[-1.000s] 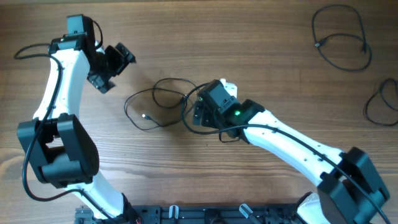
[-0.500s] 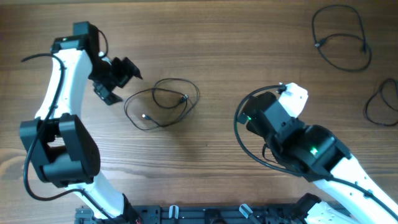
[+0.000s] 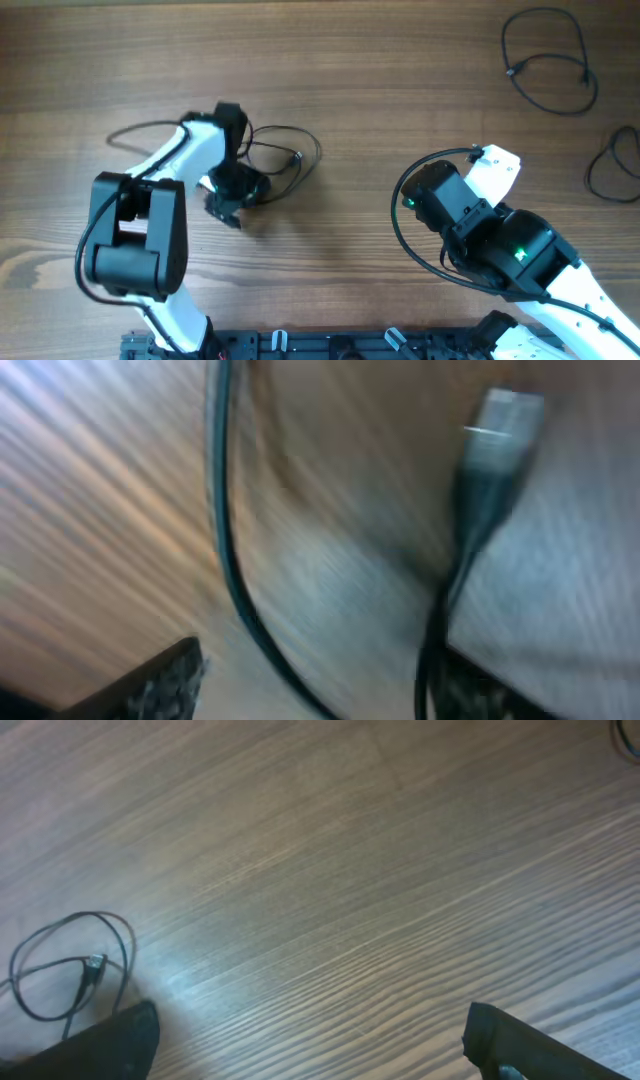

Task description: Untangle cables

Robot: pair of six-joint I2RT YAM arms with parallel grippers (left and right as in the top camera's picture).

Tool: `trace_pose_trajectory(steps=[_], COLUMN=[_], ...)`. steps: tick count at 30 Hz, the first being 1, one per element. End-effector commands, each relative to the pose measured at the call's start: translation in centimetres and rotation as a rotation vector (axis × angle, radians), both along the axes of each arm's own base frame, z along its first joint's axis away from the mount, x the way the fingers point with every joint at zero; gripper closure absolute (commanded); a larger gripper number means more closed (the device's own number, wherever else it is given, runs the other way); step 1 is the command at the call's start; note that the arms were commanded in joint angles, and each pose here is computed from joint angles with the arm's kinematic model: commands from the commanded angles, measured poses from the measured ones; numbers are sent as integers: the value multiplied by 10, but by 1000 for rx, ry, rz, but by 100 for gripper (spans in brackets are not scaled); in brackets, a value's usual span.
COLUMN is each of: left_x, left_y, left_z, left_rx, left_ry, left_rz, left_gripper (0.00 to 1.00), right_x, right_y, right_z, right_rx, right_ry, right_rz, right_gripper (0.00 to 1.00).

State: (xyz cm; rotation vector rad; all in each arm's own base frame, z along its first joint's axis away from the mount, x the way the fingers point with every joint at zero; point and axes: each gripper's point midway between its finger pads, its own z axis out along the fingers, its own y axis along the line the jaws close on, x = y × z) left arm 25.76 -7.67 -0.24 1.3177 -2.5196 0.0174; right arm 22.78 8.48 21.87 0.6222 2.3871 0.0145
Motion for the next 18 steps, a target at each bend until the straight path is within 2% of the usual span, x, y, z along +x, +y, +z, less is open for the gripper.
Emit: trace_pose_trajectory(steps=[1,2,3,4,5,10,13,15,18], left_x=[-16,-15,-14,-14,-14,9,30,44,55], left_y=[-22,-27,-34,-36,-36,-65,-96,-128,-159], left_z=[-42,-46,-51,-53,-53,-43,-29,-14,-1], left_rx=[-117,-154,-199,-206,-200,-310,-376,-416,-365], left_ry=[-23,-46,-69,-73,-75,-167,-272,-368,-473], left_rz=[141,144,149,163,166,95,-62,-226,-395], left_gripper=[31,44,67,85,96,96,96,96,96], right_x=[7,8,9,9,9,10,12,12,13], right_y=[-2,-1,-1,-1,-1,-4,-7,-9,-15], right_z=[13,14,15,15,15,17,19,19,18], right_rx=[17,22,25,24,24,7,13,35,51], right_ry=[-68,-74,-77,-77,-76,-93,-110,-118,-113], right_rz=[-27,-27,-27,-27,-27,-40,-72,-109,-144], right_gripper=[0,0,0,0,0,0,0,0,0])
